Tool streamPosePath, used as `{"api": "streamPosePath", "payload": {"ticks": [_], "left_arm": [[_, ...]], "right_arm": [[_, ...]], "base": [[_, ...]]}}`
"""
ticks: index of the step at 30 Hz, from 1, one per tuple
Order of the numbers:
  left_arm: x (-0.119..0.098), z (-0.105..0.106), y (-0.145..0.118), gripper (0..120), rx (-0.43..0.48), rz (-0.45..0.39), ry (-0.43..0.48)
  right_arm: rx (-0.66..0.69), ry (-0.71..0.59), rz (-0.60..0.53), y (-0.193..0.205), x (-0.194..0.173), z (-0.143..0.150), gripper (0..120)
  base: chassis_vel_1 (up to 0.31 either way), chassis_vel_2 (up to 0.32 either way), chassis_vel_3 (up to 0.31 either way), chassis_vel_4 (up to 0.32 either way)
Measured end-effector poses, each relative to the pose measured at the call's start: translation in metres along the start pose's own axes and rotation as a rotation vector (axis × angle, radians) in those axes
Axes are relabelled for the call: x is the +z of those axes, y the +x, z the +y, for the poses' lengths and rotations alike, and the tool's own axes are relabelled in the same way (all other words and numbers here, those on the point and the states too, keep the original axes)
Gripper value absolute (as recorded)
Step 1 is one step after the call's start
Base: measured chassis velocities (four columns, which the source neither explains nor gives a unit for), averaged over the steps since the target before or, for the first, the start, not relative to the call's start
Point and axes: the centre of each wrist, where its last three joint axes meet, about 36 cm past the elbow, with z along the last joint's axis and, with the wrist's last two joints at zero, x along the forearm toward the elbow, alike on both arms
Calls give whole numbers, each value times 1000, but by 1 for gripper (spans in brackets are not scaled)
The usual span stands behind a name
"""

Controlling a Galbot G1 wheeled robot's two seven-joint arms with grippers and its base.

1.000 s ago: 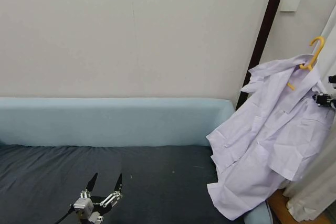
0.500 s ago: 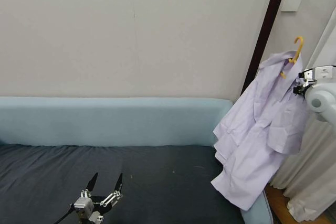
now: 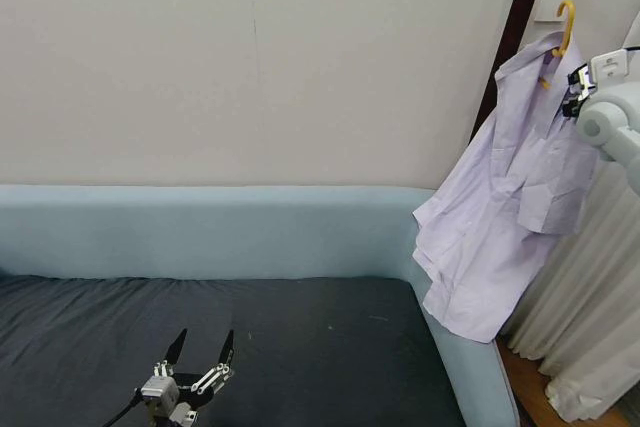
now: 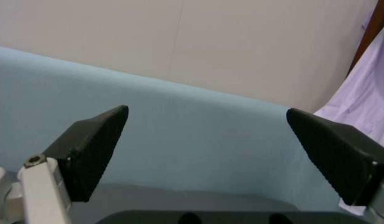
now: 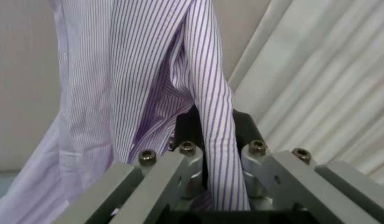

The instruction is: Pick up the clothes from the sofa and hang them on the clothes hanger.

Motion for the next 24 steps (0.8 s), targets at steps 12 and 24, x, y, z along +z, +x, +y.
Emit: {"api": "streamPosePath", "payload": {"ticks": [12, 24], "left_arm": [[0, 0, 0, 100, 0, 0, 0], [0, 0, 0, 100, 0, 0, 0]], "right_arm": [[-17, -193, 34, -3, -101, -4, 4], [2, -296, 129, -20, -134, 7, 4]], "base": [[0, 0, 0, 0], [0, 0, 0, 0]]}}
